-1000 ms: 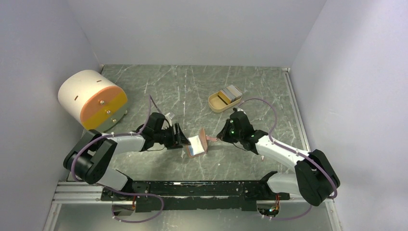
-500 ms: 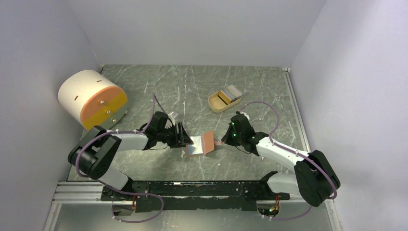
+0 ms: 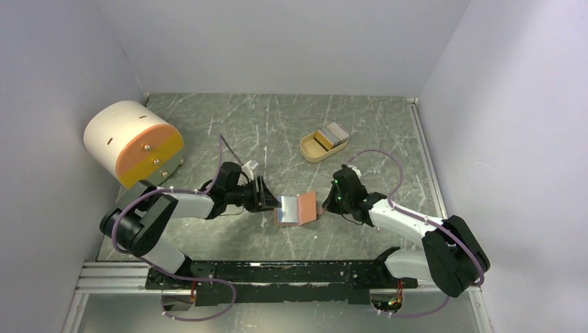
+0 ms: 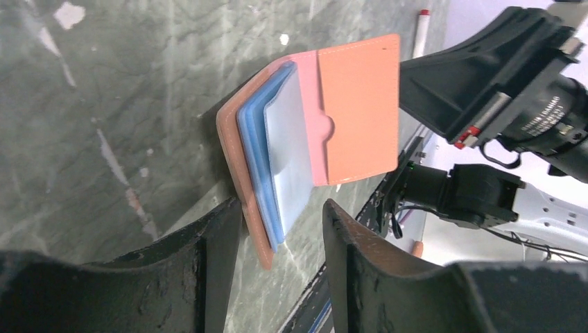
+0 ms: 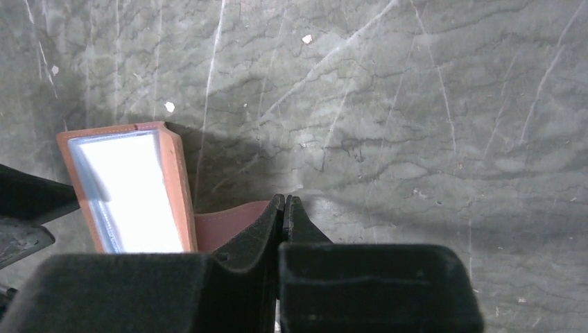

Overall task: Put the credit cards into the card holder
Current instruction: Open the card holder at the center of the board.

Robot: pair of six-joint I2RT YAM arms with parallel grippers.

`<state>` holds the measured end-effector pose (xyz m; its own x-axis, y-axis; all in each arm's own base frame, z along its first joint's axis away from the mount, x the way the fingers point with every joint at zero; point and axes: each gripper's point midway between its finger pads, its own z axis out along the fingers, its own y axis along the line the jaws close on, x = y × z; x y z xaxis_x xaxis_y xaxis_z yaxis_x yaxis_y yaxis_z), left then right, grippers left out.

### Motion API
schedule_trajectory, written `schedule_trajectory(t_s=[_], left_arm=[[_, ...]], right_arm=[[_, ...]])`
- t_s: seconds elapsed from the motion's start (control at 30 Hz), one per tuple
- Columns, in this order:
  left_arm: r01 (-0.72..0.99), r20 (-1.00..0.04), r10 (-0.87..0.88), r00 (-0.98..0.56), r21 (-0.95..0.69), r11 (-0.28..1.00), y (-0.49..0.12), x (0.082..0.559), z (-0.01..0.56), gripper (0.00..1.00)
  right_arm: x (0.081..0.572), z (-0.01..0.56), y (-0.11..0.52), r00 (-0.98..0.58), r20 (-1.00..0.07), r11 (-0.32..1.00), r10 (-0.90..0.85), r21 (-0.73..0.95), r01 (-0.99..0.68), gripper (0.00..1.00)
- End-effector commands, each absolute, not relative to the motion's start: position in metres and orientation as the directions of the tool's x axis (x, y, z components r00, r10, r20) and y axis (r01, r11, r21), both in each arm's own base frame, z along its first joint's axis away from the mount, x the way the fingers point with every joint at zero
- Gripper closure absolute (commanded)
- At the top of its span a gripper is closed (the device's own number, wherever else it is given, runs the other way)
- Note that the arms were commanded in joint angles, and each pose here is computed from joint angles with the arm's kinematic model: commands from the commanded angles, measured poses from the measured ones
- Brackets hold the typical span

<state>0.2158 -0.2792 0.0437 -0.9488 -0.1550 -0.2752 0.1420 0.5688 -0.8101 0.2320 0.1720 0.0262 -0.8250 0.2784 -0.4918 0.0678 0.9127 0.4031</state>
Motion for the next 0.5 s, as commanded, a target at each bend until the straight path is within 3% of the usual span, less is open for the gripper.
schedule_trajectory(t_s=[0.0, 0.47], left_arm=[[0.225, -0.317, -0.138, -0.939, -0.864, 0.451, -0.2947, 0.214, 0.0672, 0.5], [0.23, -0.296, -0.126, -0.947, -0.896, 0.381, -0.3031, 0.2074, 0.0642, 0.48]], right_arm=[[0.2347, 0.0267, 0.1724, -0.819, -0.499, 0.909, 0.282, 0.412, 0.062, 1.0], [0.2342, 0.0298, 0.1738, -0.816, -0.503, 0.903, 0.286, 0.425, 0.054, 1.0]])
